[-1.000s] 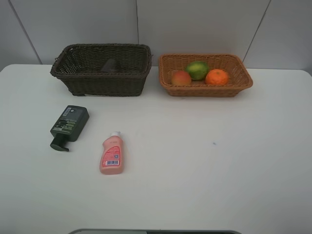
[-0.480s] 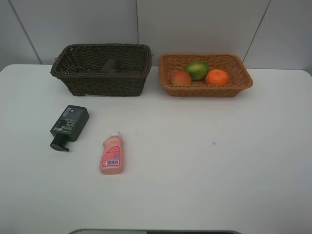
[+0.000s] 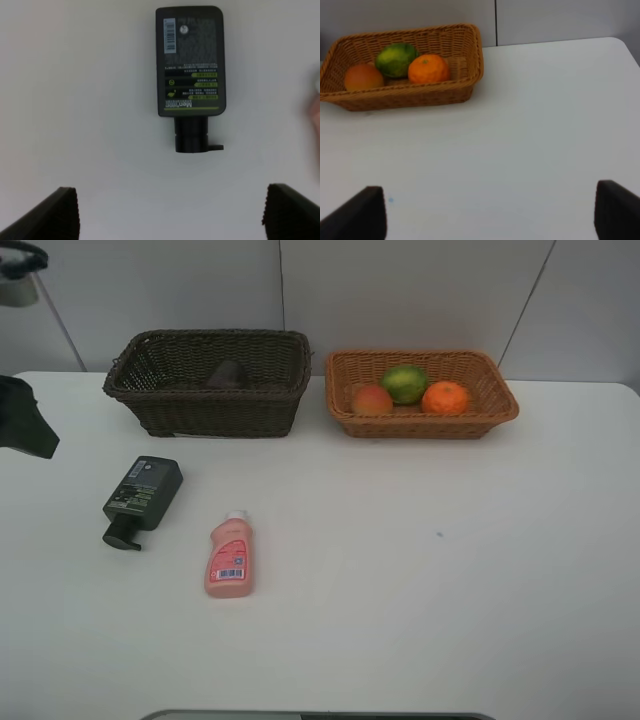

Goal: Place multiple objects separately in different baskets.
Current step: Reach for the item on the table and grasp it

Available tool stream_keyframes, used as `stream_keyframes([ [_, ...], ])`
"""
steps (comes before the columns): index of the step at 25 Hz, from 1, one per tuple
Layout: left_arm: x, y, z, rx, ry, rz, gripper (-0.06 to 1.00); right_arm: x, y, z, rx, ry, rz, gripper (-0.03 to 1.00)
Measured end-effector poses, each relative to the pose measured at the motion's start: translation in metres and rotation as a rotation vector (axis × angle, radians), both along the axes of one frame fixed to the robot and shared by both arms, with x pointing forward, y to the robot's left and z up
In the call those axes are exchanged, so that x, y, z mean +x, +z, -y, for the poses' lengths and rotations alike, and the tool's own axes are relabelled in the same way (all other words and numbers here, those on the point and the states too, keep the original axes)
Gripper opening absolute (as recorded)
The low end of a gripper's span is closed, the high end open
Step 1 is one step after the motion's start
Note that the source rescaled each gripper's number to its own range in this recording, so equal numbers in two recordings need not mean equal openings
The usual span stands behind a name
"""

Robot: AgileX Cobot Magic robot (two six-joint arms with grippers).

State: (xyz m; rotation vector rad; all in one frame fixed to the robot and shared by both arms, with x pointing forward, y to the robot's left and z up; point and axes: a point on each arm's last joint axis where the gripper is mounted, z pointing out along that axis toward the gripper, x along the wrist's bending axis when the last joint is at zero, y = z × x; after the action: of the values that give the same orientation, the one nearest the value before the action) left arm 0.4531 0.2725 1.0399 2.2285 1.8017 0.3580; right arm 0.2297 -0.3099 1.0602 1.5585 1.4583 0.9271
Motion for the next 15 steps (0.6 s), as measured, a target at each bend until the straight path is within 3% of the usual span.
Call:
stream_keyframes([
  [6, 0.055, -0.050, 0.008, -0.004, 0.084, -0.184, 0.84, 0.000, 0.000, 0.000, 0.000, 0.000, 0.000, 0.91],
  [15, 0.076, -0.082, 0.015, -0.064, 0.153, -0.207, 0.84, 0.000, 0.000, 0.000, 0.000, 0.000, 0.000, 0.91],
])
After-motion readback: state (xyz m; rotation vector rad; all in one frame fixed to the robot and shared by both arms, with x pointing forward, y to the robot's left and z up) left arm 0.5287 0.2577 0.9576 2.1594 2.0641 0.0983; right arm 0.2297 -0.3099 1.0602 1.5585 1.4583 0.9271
